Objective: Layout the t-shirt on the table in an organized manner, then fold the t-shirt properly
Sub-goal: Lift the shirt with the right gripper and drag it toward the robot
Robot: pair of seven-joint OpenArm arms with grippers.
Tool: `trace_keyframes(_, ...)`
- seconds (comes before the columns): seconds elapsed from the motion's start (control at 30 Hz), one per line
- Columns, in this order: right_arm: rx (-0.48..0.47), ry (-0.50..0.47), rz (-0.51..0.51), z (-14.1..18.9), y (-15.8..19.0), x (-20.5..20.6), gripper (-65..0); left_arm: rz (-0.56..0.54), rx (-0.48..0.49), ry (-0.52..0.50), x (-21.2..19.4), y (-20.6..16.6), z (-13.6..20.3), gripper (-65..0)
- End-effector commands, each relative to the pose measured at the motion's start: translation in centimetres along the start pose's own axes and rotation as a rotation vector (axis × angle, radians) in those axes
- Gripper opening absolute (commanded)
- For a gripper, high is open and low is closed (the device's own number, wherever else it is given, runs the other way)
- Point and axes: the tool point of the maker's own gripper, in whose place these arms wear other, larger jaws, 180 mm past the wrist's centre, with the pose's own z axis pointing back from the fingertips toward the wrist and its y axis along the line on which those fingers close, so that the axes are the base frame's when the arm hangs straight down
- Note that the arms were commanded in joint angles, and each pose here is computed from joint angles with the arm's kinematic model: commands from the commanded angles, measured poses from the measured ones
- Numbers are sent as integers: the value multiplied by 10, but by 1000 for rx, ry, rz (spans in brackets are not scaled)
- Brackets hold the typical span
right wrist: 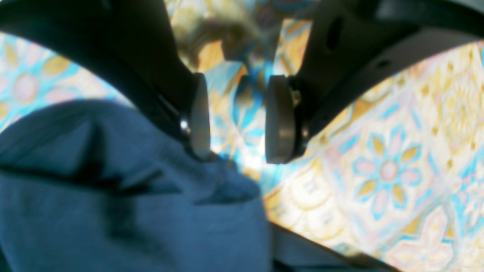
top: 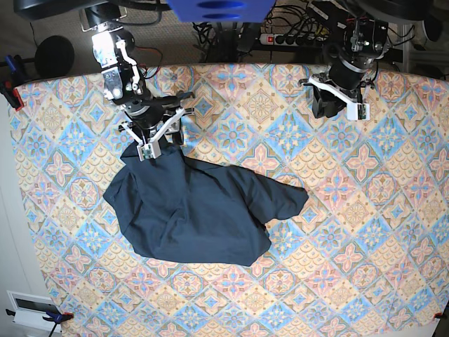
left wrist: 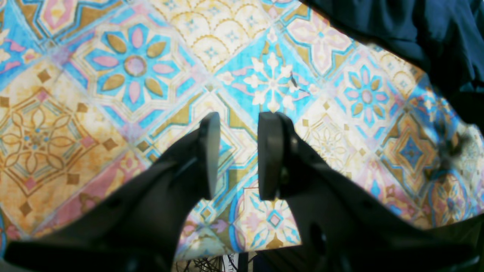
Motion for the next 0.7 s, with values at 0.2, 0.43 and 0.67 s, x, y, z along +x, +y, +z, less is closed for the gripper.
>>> trace_keyframes(0.2, 18, -63, 9, 4, 5, 19, -415, -7, -10, -28, 7, -3, 3, -481)
trace_keyframes(0.43, 16, -74, 9, 5, 4, 23, -410, -5, -10, -27, 6, -3, 3, -481)
trace_keyframes(0.67, 13, -106, 21, 1, 2, 40, -339, -5, -10, -26, 6, -3, 3, -481)
